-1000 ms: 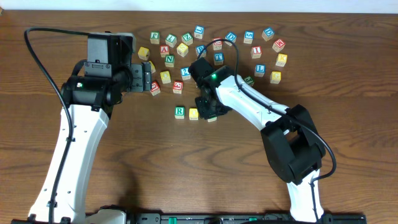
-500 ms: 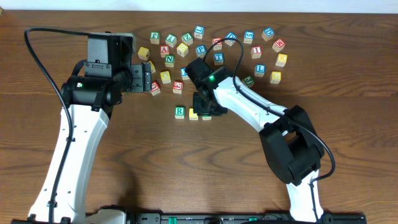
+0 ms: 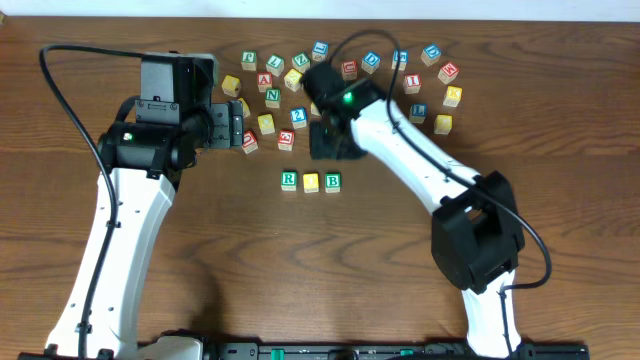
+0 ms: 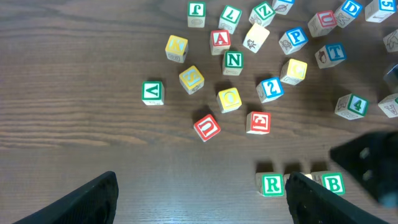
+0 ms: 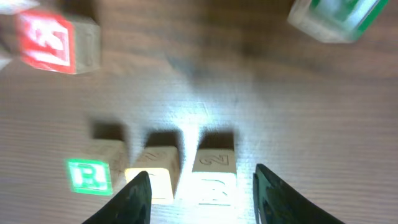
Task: Spell out ROBOT
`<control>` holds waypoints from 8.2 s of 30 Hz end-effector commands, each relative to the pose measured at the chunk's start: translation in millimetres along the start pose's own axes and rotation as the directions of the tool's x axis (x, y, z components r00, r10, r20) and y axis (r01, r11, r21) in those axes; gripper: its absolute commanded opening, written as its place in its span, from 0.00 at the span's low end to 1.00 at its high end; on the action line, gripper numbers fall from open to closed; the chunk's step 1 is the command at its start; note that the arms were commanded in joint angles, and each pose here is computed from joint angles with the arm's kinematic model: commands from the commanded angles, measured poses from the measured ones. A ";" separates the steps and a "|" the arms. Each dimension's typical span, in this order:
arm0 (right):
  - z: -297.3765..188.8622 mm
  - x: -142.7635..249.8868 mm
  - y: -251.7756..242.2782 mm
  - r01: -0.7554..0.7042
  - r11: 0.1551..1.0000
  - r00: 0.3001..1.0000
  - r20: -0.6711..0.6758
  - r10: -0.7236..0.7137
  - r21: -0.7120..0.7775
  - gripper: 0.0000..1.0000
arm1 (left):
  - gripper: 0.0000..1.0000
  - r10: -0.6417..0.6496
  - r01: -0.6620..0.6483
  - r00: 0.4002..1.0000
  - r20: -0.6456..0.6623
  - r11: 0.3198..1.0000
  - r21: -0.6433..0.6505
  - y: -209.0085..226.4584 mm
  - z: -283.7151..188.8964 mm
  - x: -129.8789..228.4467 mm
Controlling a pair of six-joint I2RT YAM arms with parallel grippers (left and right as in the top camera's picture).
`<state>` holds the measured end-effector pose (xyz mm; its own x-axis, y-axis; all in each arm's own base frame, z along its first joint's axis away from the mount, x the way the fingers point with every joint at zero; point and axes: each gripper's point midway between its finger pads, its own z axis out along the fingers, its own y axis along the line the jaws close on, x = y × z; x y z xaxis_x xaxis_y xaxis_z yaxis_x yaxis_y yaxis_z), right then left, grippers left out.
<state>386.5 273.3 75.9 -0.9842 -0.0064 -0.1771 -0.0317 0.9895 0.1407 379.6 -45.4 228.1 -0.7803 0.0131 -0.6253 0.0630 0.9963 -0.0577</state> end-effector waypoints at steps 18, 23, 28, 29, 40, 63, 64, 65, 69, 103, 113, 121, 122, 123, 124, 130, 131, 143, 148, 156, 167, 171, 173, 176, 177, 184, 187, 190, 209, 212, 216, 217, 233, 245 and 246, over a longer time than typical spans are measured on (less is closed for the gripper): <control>-92.1 -135.4 49.4 0.156 0.971 0.895 0.441 -0.062 -0.180 0.55 | 0.85 -0.124 0.127 0.992 0.028 0.982 -0.138 38.9 -2.0 -4.5; -84.1 -127.8 84.3 0.299 0.949 0.839 0.501 -0.212 -0.100 0.58 | 0.85 -0.207 0.211 0.977 0.044 0.956 -0.203 80.3 -8.5 -2.2; -18.4 -110.3 114.9 0.392 0.917 0.831 0.454 -0.321 -0.071 0.61 | 0.85 -0.227 0.228 0.973 0.027 0.949 -0.217 86.7 -9.4 3.8; -7.7 -108.1 122.6 0.407 0.911 0.825 0.456 -0.332 -0.072 0.60 | 0.85 -0.238 0.237 0.971 0.022 0.947 -0.218 86.8 -9.5 5.8; 47.8 -89.6 145.9 0.449 0.892 0.814 0.435 -0.384 -0.054 0.59 | 0.85 -0.245 0.237 0.970 -0.009 0.946 -0.223 86.1 -8.9 13.9; 104.3 -84.0 124.9 0.411 0.911 0.838 0.381 -0.390 0.029 0.49 | 0.85 -0.245 0.236 0.970 -0.009 0.946 -0.223 86.1 -8.9 14.0; 104.3 -84.0 124.9 0.411 0.911 0.838 0.381 -0.390 0.029 0.46 | 0.85 -0.245 0.236 0.970 -0.009 0.946 -0.223 86.1 -8.9 13.9; 104.8 -83.0 124.0 0.409 0.912 0.841 0.376 -0.389 0.030 0.42 | 0.85 -0.245 0.236 0.970 -0.009 0.946 -0.223 86.1 -8.9 13.9; 104.4 -84.2 124.1 0.408 0.913 0.840 0.380 -0.387 0.029 0.37 | 0.85 -0.245 0.237 0.970 -0.009 0.946 -0.223 86.1 -8.9 13.9; -54.2 -2.5 -72.9 -0.011 0.986 1.000 0.027 0.006 0.166 0.17 | 0.85 -0.244 0.238 0.970 -0.001 0.946 -0.221 86.2 -8.8 11.9; 28.7 36.3 -63.3 -0.127 0.985 0.992 0.024 0.125 0.120 0.17 | 0.85 -0.251 0.245 0.968 0.000 0.944 -0.221 86.2 -8.8 12.0; 45.5 40.4 -56.7 -0.112 0.987 0.994 0.019 0.110 0.112 0.20 | 0.85 -0.268 0.262 0.963 0.004 0.939 -0.221 86.2 -8.8 12.0; 45.8 40.3 -56.7 -0.112 0.987 0.994 0.019 0.110 0.112 0.23 | 0.85 -0.268 0.262 0.963 0.004 0.939 -0.221 86.2 -8.8 12.0; 45.8 40.3 -56.7 -0.112 0.987 0.994 0.019 0.110 0.112 0.25 | 0.85 -0.268 0.262 0.963 0.004 0.939 -0.221 86.2 -8.8 12.0; 45.9 40.4 -56.5 -0.111 0.987 0.994 0.018 0.110 0.111 0.28 | 0.85 -0.268 0.262 0.963 0.004 0.939 -0.221 86.2 -8.8 12.0; 45.9 40.3 -56.7 -0.107 0.988 0.994 0.018 0.106 0.112 0.36 | 0.85 -0.268 0.262 0.963 0.004 0.939 -0.221 86.2 -8.8 12.0; 45.9 40.1 -56.4 -0.107 0.988 0.994 0.019 0.106 0.111 0.36 | 0.85 -0.268 0.262 0.963 0.004 0.939 -0.221 86.2 -8.8 12.0; 46.0 47.2 -45.3 -0.024 0.999 0.999 -0.045 0.025 0.035 0.23 | 0.85 -0.267 0.262 0.964 0.007 0.939 -0.221 86.3 -8.8 11.3; 45.7 53.2 -44.4 -0.003 1.000 0.997 -0.071 0.005 0.029 0.24 | 0.85 -0.267 0.262 0.964 0.007 0.939 -0.221 86.2 -8.8 11.3; 45.3 54.1 -46.2 -0.002 0.999 0.997 -0.077 0.004 0.033 0.28 | 0.85 -0.267 0.262 0.964 0.008 0.939 -0.221 86.3 -8.8 11.2; -5.1 6.0 -37.2 0.038 0.999 0.999 0.000 -0.038 -0.003 0.38 | 0.85 -0.267 0.262 0.964 0.007 0.939 -0.221 86.3 -8.8 11.3; -48.1 -25.9 -21.0 0.089 0.995 0.992 0.090 -0.085 -0.042 0.44 | 0.85 -0.267 0.262 0.964 0.007 0.939 -0.221 86.2 -8.7 11.2; -73.6 -48.0 -11.9 0.095 0.993 0.982 0.169 -0.082 -0.072 0.47 | 0.85 -0.267 0.262 0.964 0.007 0.939 -0.221 86.3 -8.8 11.3; -101.5 -73.9 -12.7 0.097 0.991 0.964 0.255 -0.071 -0.090 0.49 | 0.85 -0.267 0.262 0.964 0.007 0.939 -0.221 86.2 -8.8 11.3; -109.1 -81.8 -16.7 0.086 0.992 0.959 0.276 -0.056 -0.096 0.50 | 0.85 -0.267 0.262 0.964 0.007 0.939 -0.221 86.2 -8.8 11.3; -132.1 -141.5 -50.8 0.109 0.994 0.880 0.468 -0.087 -0.021 0.56 | 0.85 -0.267 0.262 0.964 0.008 0.939 -0.221 86.2 -8.7 11.1; -100.6 -164.5 -48.2 0.102 0.994 0.855 0.508 -0.105 0.034 0.56 | 0.85 -0.267 0.262 0.964 0.007 0.939 -0.221 86.2 -8.8 11.4; -56.7 -167.7 -52.0 0.081 0.996 0.881 0.464 -0.090 0.040 0.56 | 0.85 -0.267 0.262 0.964 0.007 0.939 -0.221 86.2 -8.8 11.3; 76.3 -157.6 -52.8 0.087 0.995 0.934 0.343 -0.100 0.054 0.41 | 0.85 -0.268 0.262 0.964 0.005 0.939 -0.221 86.2 -8.8 11.7; 77.3 -156.3 -53.4 0.086 0.995 0.936 0.337 -0.100 0.056 0.36 | 0.85 -0.268 0.262 0.963 0.004 0.939 -0.222 86.2 -8.8 12.1; 86.6 -151.9 -56.3 0.086 0.994 0.943 0.317 -0.102 0.065 0.34 | 0.85 -0.268 0.262 0.963 0.004 0.939 -0.222 86.2 -8.8 12.1; 86.2 -152.8 -56.3 0.085 0.994 0.942 0.321 -0.102 0.066 0.34 | 0.85 -0.268 0.262 0.963 0.004 0.939 -0.222 86.2 -8.8 12.1; -83.1 -166.9 -48.4 0.076 0.997 0.865 0.495 -0.080 0.027 0.19 | 0.85 -0.268 0.262 0.963 0.004 0.939 -0.222 86.2 -8.8 12.1; -173.0 -16.0 -104.5 -0.018 0.991 0.989 0.149 -0.002 0.133 0.20 | 0.85 -0.268 0.262 0.963 0.004 0.939 -0.221 86.2 -8.8 12.0; -163.1 -10.0 -106.3 -0.027 0.989 0.993 0.119 0.010 0.143 0.21 | 0.85 -0.268 0.262 0.963 0.004 0.939 -0.221 86.2 -8.8 12.0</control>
<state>378.0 146.1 242.5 -0.9355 -0.0340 -0.3516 -0.0396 0.9992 0.0089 369.2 38.2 219.5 -0.7742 -0.2460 -0.5832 -0.2702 0.9617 -0.0469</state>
